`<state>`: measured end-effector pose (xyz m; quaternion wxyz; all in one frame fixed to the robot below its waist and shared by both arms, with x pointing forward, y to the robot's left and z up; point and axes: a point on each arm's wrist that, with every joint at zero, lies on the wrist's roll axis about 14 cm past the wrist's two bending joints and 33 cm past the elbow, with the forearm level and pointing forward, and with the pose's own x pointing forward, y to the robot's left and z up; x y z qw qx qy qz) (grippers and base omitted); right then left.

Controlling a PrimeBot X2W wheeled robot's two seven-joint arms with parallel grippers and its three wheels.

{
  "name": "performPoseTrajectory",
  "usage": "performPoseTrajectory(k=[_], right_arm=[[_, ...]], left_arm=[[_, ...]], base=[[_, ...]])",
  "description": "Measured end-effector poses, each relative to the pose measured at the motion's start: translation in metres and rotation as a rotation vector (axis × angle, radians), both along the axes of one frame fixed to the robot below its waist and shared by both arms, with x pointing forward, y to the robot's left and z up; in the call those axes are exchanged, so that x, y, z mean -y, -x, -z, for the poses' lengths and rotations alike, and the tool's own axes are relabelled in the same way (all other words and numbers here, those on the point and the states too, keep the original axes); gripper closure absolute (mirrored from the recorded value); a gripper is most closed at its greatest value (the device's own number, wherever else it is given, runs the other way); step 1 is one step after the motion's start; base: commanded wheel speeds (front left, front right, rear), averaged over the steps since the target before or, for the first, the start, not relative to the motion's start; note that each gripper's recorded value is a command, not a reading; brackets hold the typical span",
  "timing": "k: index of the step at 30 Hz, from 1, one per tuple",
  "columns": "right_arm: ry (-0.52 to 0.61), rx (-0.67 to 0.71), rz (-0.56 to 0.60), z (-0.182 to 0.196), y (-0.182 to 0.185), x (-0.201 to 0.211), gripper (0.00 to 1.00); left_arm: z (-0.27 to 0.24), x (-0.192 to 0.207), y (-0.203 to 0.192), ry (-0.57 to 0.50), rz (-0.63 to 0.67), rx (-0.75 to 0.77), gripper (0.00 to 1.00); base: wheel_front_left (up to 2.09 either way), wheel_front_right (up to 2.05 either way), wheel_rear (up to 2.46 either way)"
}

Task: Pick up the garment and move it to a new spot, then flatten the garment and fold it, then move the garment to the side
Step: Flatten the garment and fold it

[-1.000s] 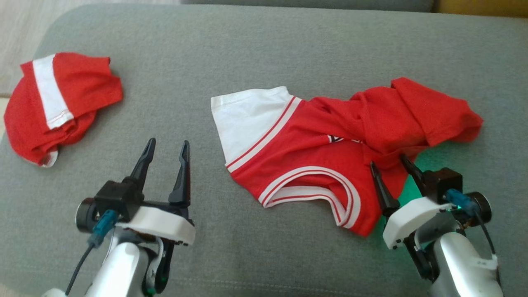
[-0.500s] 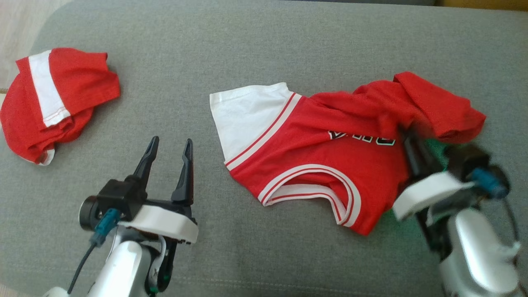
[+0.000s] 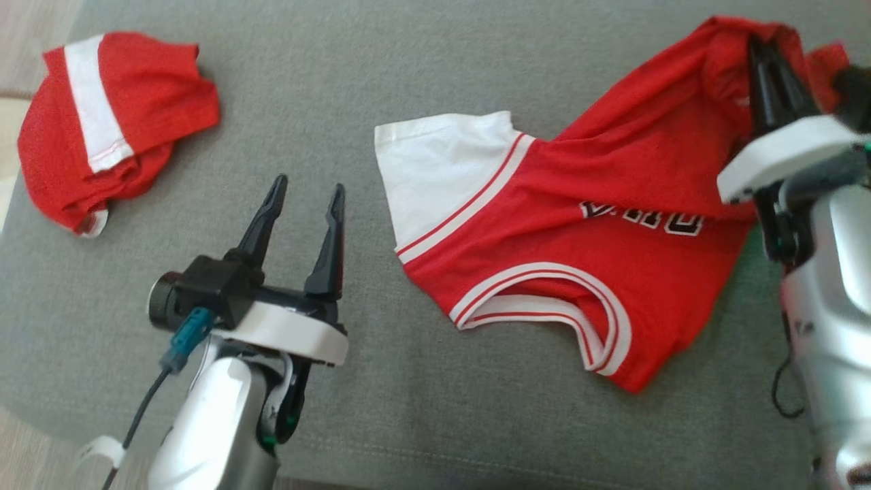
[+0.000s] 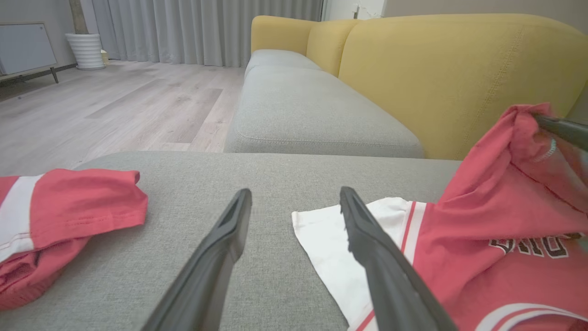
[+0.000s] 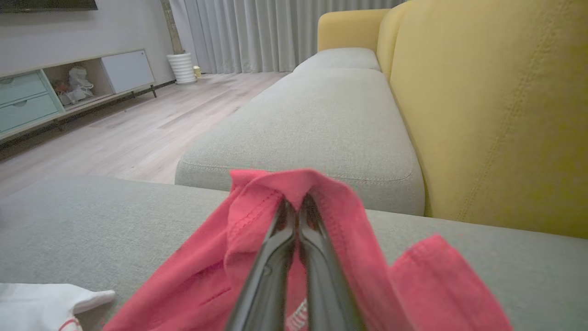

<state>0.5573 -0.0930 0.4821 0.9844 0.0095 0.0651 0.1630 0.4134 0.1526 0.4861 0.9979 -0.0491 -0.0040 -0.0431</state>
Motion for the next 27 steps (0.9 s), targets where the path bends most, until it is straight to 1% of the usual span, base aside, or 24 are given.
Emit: performPoseTrajectory(k=[1,3,4,5,6,10,16,19,22,27], right_arm=[[0.003,-0.012,-0.009,0.008,-0.009,-0.005,1.00],[0.002,-0.019,-0.013,0.012,-0.012,-0.007,1.00],[0.004,-0.039,-0.012,0.019,-0.015,-0.008,0.86],[0.003,-0.051,-0.008,0.024,-0.018,-0.007,0.25],[0.001,-0.056,-0.004,0.027,-0.020,-0.006,0.00],[-0.011,-0.032,0.014,0.028,-0.023,-0.001,0.00],[-0.027,0.065,0.027,0.004,-0.015,0.008,0.00],[-0.038,0.090,0.036,0.001,0.003,0.014,0.00],[-0.054,0.091,0.058,0.006,0.030,0.024,0.00],[-0.064,0.118,0.103,0.003,0.075,0.040,0.00]], left_arm=[[0.002,-0.001,-0.002,-0.001,-0.008,-0.005,0.00],[0.002,-0.001,-0.003,0.002,-0.012,-0.006,0.00],[0.003,-0.001,-0.003,0.004,-0.010,-0.008,0.00],[0.005,-0.001,-0.004,0.005,-0.009,-0.011,0.00],[0.006,-0.002,-0.004,0.003,-0.010,-0.013,0.00],[0.007,0.002,-0.005,0.003,0.001,-0.015,0.00],[-0.001,0.002,-0.006,0.005,-0.001,0.010,0.00],[-0.005,0.004,-0.004,0.002,0.003,0.024,0.00],[-0.005,0.005,0.000,0.009,0.002,0.022,0.00],[-0.006,0.008,0.008,0.004,0.010,0.022,0.00]], base=[[0.00,0.00,0.00],[0.00,0.00,0.00],[0.00,0.00,0.00],[0.00,0.00,0.00],[0.00,0.00,0.00],[0.00,0.00,0.00],[0.00,0.00,0.00],[0.00,0.00,0.00],[0.00,0.00,0.00],[0.00,0.00,0.00]])
